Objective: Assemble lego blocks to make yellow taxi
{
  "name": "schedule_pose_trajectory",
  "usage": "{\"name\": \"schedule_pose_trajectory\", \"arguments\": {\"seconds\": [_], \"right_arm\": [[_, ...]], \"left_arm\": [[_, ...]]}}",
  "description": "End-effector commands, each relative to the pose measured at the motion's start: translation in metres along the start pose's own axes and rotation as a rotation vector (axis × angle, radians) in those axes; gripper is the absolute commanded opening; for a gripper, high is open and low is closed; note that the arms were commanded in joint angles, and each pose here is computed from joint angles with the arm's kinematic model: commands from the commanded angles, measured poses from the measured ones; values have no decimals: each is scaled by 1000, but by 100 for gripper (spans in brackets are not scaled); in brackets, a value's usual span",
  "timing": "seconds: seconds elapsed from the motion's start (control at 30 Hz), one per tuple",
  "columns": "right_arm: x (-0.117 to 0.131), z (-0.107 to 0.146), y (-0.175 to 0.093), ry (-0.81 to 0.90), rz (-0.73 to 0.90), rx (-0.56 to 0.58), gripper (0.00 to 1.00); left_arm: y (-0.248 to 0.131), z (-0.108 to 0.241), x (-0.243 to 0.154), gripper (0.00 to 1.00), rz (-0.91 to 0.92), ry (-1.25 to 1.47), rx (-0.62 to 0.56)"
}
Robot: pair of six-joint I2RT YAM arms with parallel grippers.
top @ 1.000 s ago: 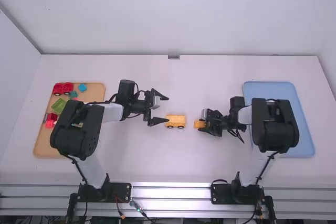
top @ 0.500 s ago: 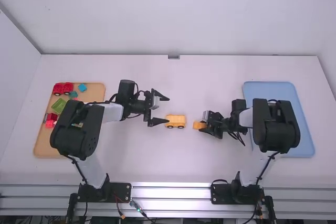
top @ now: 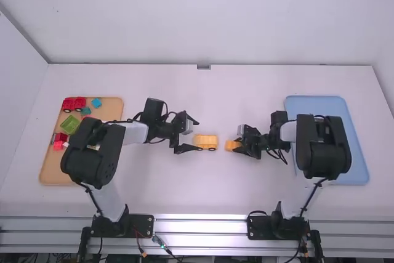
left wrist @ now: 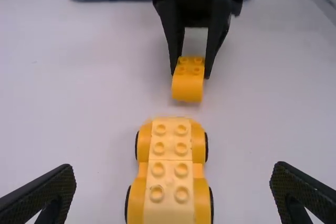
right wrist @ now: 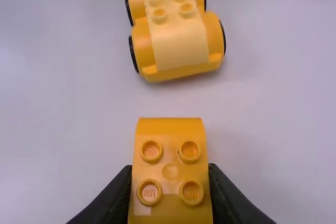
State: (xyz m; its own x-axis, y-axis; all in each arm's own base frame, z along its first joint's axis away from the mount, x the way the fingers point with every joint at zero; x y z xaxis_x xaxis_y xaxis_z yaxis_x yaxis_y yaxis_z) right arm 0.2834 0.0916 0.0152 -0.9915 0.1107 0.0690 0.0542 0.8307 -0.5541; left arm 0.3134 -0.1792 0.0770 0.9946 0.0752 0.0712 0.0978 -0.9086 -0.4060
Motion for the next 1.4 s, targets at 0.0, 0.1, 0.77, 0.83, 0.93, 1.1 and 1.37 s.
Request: {"name": "schedule_pose_trajectory", "arguments": {"seconds": [0.0, 0.1, 0.77, 0.83, 0.93, 1.1, 1.37], "right_arm": [[-10, -13, 2, -28, -19, -26, 33], [-14, -23, 2, -67, -39, -26, 33], [-22, -68, 16, -146, -119, -61, 33], [-22, -69, 16, -144, -119, -60, 33], [-21, -68, 16, -138, -124, -60, 33], [-19, -71, 17, -144, -130, -73, 33], [-19, -75, 21, -165, -135, -84, 33]], "left_arm": [[10, 12, -6, 99, -10, 29, 66], [16, 19, -3, 99, -20, 20, 81], [40, 44, 0, 100, -1, 28, 69], [44, 49, 2, 99, 5, 28, 60], [49, 51, 1, 99, 34, -13, 23], [49, 49, 5, 92, 27, 0, 21], [49, 49, 5, 69, 28, 37, 22]]}}
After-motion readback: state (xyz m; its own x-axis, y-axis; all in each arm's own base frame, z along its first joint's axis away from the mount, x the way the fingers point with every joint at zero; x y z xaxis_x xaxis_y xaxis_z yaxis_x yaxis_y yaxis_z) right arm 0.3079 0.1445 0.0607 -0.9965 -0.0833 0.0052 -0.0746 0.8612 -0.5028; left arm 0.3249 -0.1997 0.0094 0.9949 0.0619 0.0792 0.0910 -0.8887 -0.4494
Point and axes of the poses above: each hand's point on the last joint's axis, 136 mm out from that joint toward the fingers, its own y axis out along the fingers, its own x axis along the line the jaws close on, z = x × y, the point moved 5 cm from there along -y, back along the fingers, and after that the axes turned 1 degree about -y, right-handed, at the moved point
